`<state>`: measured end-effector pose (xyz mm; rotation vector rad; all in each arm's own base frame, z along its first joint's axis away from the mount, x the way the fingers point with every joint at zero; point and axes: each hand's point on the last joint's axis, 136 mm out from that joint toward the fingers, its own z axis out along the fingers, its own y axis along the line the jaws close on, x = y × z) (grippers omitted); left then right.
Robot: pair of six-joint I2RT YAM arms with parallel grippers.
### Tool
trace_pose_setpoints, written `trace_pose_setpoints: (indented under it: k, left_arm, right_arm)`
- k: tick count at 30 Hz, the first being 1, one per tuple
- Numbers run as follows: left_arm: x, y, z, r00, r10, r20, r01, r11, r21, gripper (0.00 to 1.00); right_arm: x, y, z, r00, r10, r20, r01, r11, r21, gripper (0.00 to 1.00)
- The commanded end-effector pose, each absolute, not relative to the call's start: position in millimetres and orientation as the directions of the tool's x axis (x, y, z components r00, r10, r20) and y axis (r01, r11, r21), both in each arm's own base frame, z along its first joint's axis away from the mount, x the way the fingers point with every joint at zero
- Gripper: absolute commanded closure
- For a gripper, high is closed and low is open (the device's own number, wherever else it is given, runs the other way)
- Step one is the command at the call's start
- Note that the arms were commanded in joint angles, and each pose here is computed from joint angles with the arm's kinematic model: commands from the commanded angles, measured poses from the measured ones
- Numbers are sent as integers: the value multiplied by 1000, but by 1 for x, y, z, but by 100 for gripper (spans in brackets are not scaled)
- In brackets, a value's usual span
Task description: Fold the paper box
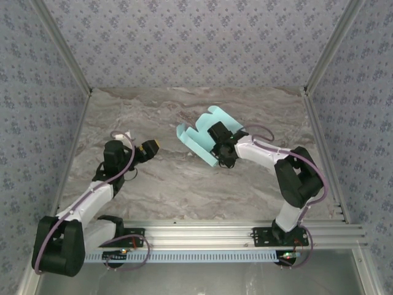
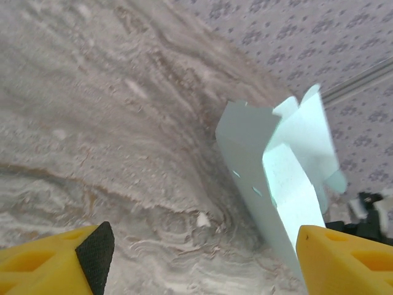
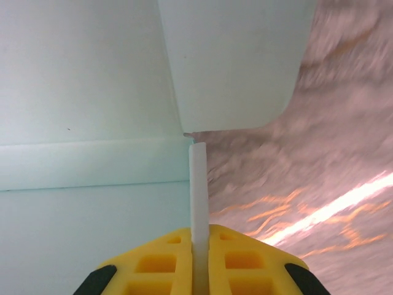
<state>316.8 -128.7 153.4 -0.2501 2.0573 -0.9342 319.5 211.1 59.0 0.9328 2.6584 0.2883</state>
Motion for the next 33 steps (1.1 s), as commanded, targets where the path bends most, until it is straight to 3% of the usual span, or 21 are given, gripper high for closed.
trace_pose_setpoints:
  k: [1,5,8,14,18,21,24,33]
  left_arm:
    - [319,-126,145,-635,-462,-619,139,720,-680,20]
    - [324,-135,135,-683,-440,-583,143,702,-697,19]
    - [327,-146,125,-731,-415,-541,150,677,-721,21]
    - [323,-164,115,-771,-344,-536,179,691,-701,21]
    - [321,-175,107,-795,-295,-530,198,700,-686,21]
    - [318,-185,101,-810,-255,-529,216,709,-672,21]
    - [316,-191,93,-822,-234,-519,216,715,-665,22]
    - [299,-206,67,-863,-209,-461,189,711,-677,23]
  right_arm:
    - [311,164,48,-874,283,-395,338,938,-75,100]
    - [329,160,44,-877,32,-480,146,968,-202,99]
    - [336,164,38,-870,-88,-484,23,975,-219,85]
    - [342,171,52,-881,-86,-465,-88,996,-19,68]
    - [339,162,62,-895,-56,-443,-129,982,136,62]
    - [332,164,71,-898,-82,-433,-214,941,264,61]
    - [328,158,82,-889,-88,-450,-238,928,288,61]
    - [342,148,68,-831,-284,-479,-348,936,49,62]
